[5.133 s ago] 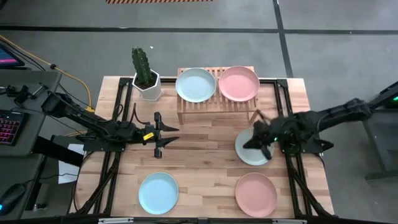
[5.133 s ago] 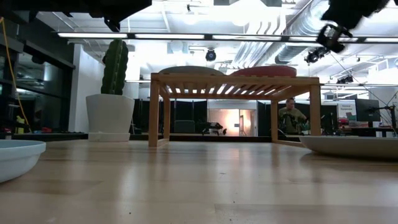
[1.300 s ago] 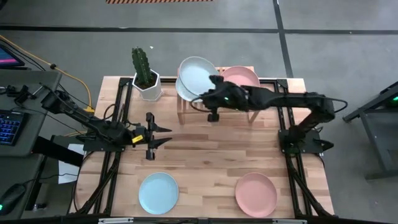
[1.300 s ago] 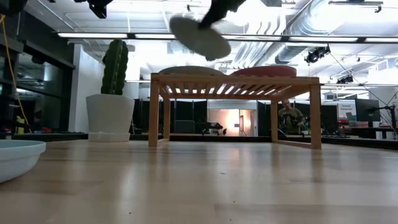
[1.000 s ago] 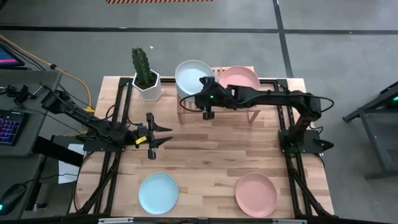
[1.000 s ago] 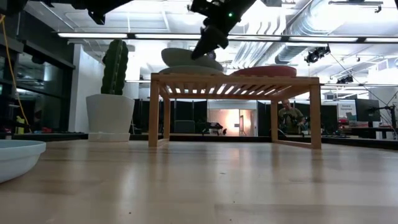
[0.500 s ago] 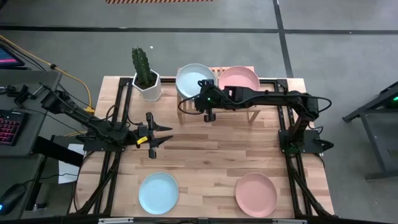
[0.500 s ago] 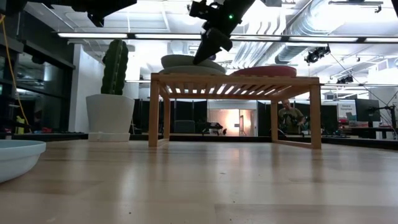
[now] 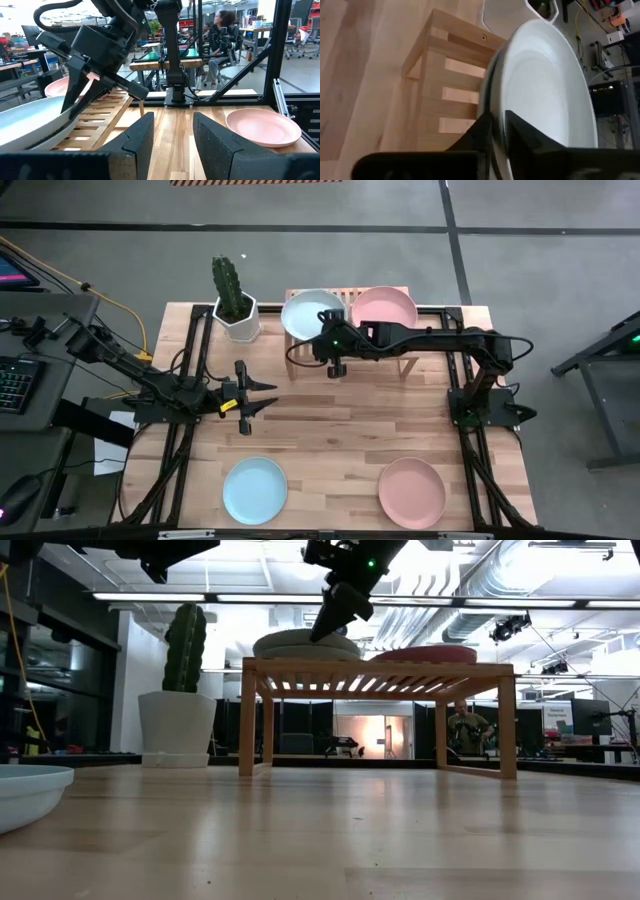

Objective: Place and stack plates onto a shelf
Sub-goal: Stack the light blue plate on top of the light blue plate on the shelf, then stack the blue plate on top of the light blue plate on the shelf

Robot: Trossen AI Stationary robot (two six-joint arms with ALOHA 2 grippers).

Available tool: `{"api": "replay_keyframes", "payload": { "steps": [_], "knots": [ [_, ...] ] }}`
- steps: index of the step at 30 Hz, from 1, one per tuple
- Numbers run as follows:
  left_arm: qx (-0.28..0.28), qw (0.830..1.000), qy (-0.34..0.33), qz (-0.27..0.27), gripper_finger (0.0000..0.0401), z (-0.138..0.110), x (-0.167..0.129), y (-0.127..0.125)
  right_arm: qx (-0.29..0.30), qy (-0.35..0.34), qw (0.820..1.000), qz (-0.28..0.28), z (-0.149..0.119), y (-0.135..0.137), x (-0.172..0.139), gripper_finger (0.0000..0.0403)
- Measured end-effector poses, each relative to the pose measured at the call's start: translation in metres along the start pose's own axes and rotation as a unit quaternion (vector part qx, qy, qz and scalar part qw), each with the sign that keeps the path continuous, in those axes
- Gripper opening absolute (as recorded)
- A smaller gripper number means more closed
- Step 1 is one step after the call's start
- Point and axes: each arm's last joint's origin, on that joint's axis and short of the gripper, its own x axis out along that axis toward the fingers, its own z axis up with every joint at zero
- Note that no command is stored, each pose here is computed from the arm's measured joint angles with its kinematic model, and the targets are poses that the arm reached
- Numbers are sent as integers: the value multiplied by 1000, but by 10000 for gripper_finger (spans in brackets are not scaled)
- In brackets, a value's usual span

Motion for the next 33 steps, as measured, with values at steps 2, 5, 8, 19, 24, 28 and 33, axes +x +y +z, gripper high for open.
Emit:
{"api": "replay_keyframes", "payload": {
  "steps": [2, 5, 8, 19, 24, 28, 33],
  "knots": [
    [0, 1000, 0, 0, 128, 0, 0, 0, 7, 1, 1000, -2, 0, 0, 0, 66],
    [0, 1000, 0, 0, 128, 0, 0, 0, 16, 1, 1000, -3, 0, 0, -1, 116],
    [0, 1000, 0, 0, 128, 0, 0, 0, 18, -3, 1000, -2, 1, -1, -10, 157],
    [2, 1000, 3, 0, 128, -1, 0, 0, 132, -54, 981, 131, -12, 8, -96, 199],
    [-7, 1000, 6, 0, 128, -1, 0, 0, 164, -85, 968, 171, -39, 54, -117, 199],
    [-7, 1000, 10, -2, 128, -2, 0, 0, 210, -132, 954, 168, -68, 101, -122, 199],
    [-44, 998, 29, -40, 128, -7, 0, -2, 263, -200, 926, 181, -96, 145, -120, 199]
  ]
}}
